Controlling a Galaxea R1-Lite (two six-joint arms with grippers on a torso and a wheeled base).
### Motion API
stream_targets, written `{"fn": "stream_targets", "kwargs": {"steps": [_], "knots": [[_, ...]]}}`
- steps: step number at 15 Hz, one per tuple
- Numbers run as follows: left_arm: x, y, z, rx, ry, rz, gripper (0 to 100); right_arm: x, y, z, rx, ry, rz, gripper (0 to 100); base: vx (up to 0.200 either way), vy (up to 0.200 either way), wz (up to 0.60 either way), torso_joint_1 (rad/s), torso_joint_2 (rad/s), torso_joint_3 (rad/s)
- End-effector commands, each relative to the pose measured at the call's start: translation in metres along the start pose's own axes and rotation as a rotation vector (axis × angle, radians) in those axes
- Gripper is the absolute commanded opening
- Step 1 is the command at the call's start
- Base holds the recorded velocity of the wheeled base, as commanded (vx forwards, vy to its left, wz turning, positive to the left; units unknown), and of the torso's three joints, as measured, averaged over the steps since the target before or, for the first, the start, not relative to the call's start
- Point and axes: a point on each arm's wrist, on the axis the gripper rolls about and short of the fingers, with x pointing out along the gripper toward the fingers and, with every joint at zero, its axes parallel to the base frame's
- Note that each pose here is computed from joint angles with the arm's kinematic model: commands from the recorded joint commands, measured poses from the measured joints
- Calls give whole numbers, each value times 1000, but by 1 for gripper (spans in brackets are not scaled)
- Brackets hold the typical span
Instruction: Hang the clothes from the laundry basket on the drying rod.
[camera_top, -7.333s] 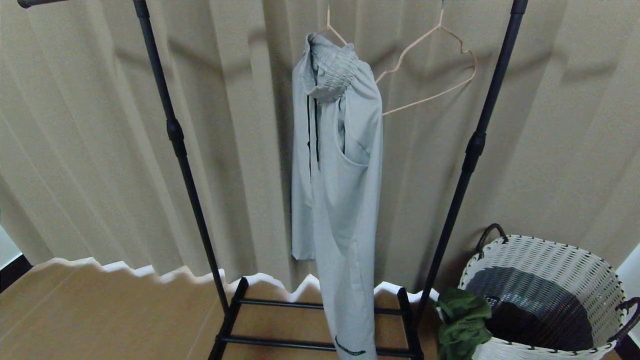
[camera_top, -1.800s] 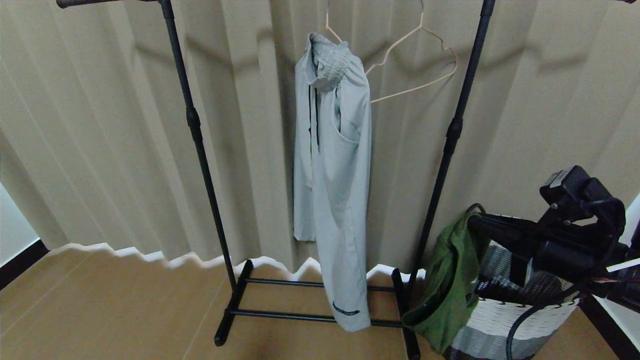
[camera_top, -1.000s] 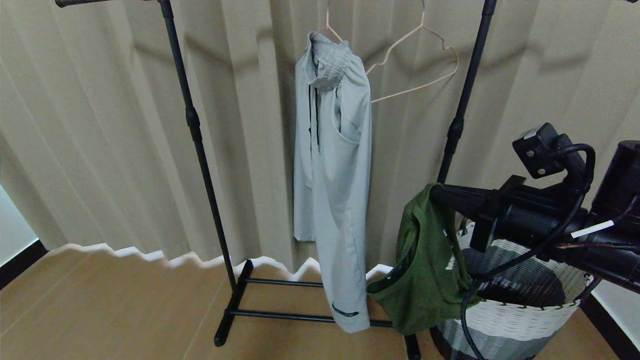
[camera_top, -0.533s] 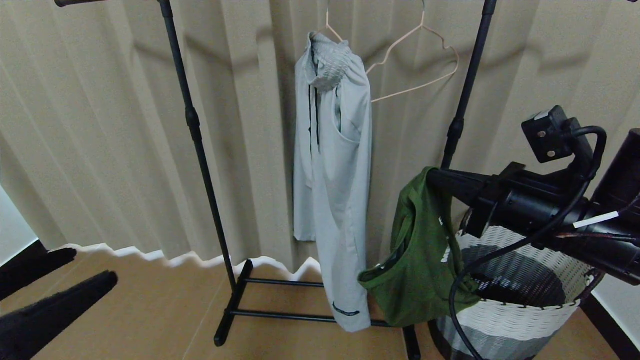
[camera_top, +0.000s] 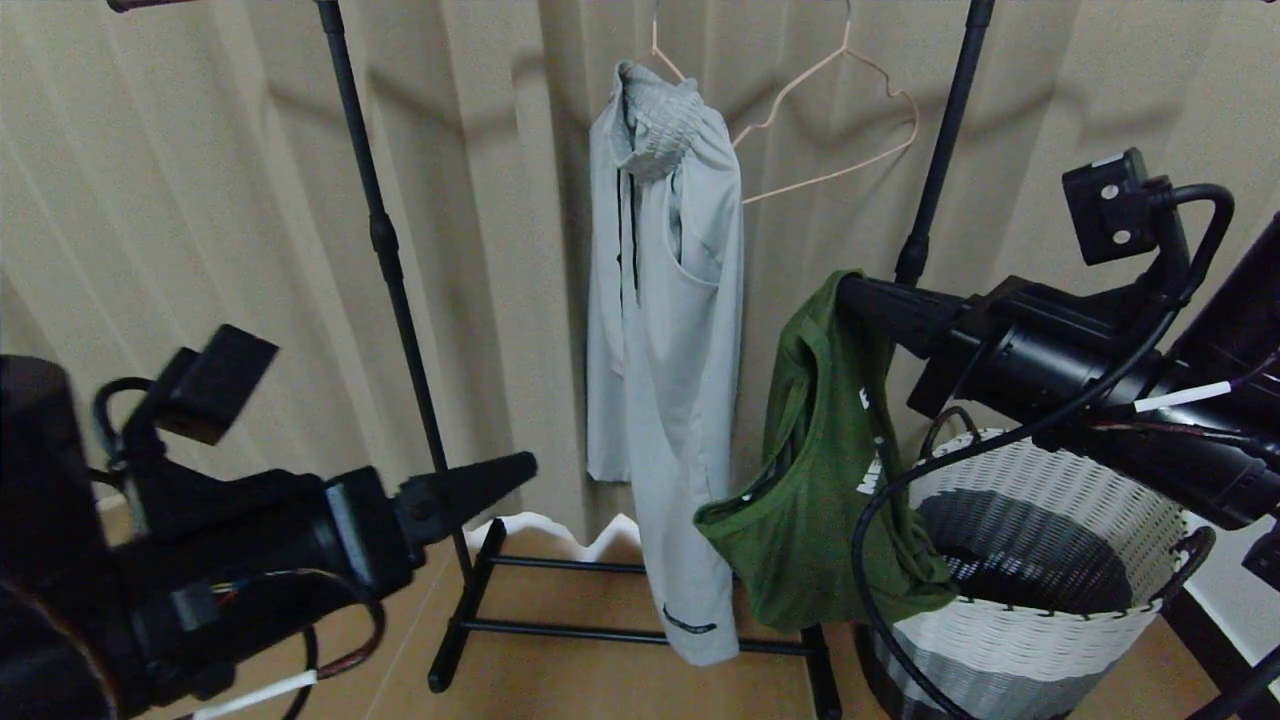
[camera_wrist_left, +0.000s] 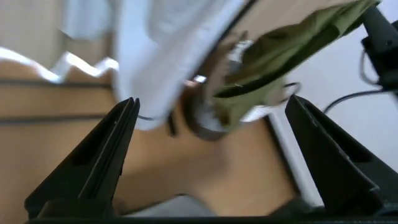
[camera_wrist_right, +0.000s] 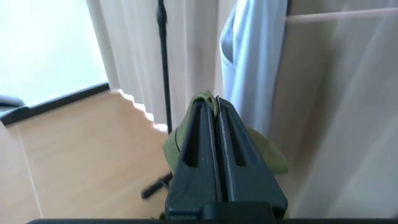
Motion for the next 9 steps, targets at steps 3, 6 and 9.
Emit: {"fn": "stream_targets", "kwargs": {"steps": [3,6,9], "knots": [[61,-33,-34,-112,118,14,100,5,2,-1,4,-16,15,0,0,0,0,0,0,0],[79,-34,-38,-144,130,47,100,5,3,1,21,-23,17,0,0,0,0,0,0,0],[109,-36,-45,-223,149,84,100,7,7,6,14,-60,50,0,0,0,0,0,0,0]]}}
